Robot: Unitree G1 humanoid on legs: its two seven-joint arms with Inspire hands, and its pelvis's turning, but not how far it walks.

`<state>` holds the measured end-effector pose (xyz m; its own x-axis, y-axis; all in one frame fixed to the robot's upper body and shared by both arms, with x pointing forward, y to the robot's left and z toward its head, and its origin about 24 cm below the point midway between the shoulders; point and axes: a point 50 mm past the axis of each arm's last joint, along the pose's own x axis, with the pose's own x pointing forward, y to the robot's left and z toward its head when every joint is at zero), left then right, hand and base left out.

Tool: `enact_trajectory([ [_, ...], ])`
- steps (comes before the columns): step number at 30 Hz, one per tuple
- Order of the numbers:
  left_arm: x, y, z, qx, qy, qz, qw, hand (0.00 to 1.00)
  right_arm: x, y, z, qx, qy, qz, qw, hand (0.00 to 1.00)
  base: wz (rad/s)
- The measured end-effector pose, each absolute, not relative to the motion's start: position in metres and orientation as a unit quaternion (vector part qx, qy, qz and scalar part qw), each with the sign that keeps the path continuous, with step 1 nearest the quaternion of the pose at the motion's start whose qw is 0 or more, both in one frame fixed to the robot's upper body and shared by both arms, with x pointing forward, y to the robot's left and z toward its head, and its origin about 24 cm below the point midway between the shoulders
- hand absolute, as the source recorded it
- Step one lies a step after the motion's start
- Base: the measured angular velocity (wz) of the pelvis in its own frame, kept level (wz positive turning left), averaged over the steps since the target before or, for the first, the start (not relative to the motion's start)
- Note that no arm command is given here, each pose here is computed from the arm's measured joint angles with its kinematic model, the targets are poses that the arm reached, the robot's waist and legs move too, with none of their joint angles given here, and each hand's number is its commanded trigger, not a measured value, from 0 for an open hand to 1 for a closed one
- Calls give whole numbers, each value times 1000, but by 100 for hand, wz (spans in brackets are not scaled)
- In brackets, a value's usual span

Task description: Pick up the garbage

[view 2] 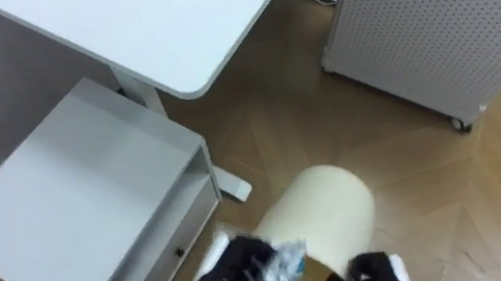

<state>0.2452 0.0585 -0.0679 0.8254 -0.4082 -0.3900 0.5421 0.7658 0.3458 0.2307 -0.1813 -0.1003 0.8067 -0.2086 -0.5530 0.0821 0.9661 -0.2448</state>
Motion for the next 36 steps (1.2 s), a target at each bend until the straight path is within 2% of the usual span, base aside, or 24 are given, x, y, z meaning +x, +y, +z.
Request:
enact_trajectory([
  [8, 231, 51, -73, 215, 169, -340, 900, 100, 223, -180, -105, -98, 311, -72, 943, 100, 0],
  [19, 228, 45, -70, 204, 168, -377, 888, 100, 220, -185, -107, -89, 317, -85, 940, 100, -1],
  [20, 228, 45, -70, 204, 169, -377, 887, 87, 220, -185, -107, -89, 318, -85, 940, 100, 0],
  [21, 228, 45, -70, 204, 169, -378, 887, 17, 220, -185, -107, -89, 318, -85, 940, 100, 0],
  [22, 228, 45, -70, 204, 169, -378, 887, 0, 220, -185, -107, -89, 318, -85, 940, 100, 0],
  [36, 225, 45, -73, 237, 163, -391, 874, 0, 217, -189, -108, -88, 322, -90, 938, 100, -1],
])
